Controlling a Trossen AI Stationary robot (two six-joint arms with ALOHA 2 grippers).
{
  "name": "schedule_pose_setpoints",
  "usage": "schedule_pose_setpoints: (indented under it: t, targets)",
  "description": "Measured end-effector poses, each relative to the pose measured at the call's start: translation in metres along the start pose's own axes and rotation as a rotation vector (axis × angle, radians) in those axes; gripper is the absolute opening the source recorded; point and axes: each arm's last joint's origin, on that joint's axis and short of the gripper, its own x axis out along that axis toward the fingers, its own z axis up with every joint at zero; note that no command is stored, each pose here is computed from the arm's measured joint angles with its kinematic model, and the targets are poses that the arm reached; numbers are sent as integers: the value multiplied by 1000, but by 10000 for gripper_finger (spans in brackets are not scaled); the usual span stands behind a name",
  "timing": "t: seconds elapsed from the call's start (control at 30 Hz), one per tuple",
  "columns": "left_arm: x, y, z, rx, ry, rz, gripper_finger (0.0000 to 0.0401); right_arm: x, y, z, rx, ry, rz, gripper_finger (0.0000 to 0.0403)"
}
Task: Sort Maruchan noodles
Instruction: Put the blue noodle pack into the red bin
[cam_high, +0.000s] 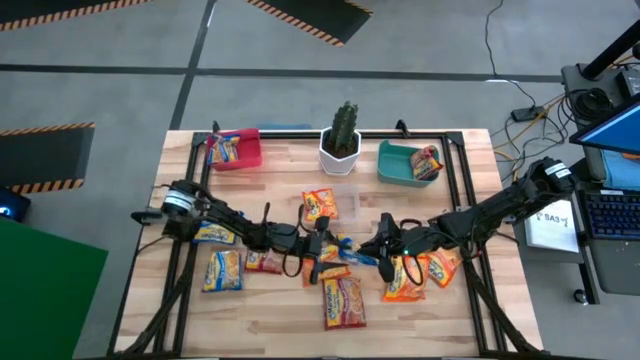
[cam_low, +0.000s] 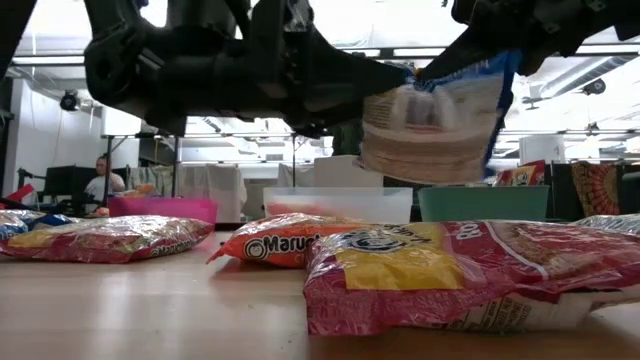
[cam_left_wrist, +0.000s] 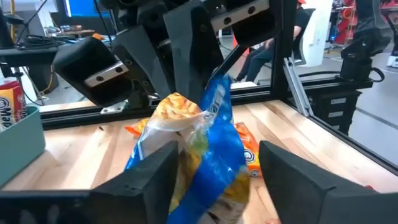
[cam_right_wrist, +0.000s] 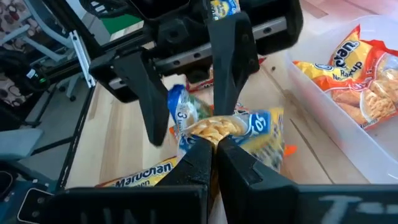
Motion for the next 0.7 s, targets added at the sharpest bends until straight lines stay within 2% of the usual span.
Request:
schedule_pose_setpoints:
  t: [0.1,0.3,0.47,0.7]
  targets:
    - [1,0,0,0,-2,1,152,0,0,0,-2,-1,0,9]
    - [-4,2,1,-23,-1,6,20,0,-1,1,-15,-13,-10,14]
    - [-6,2,6,-62,-13,5,18,-6,0,8,0,-41,2,46]
    - [-27,5,26,-59,-53,17,5,-35,2,32,19,-182,24,137]
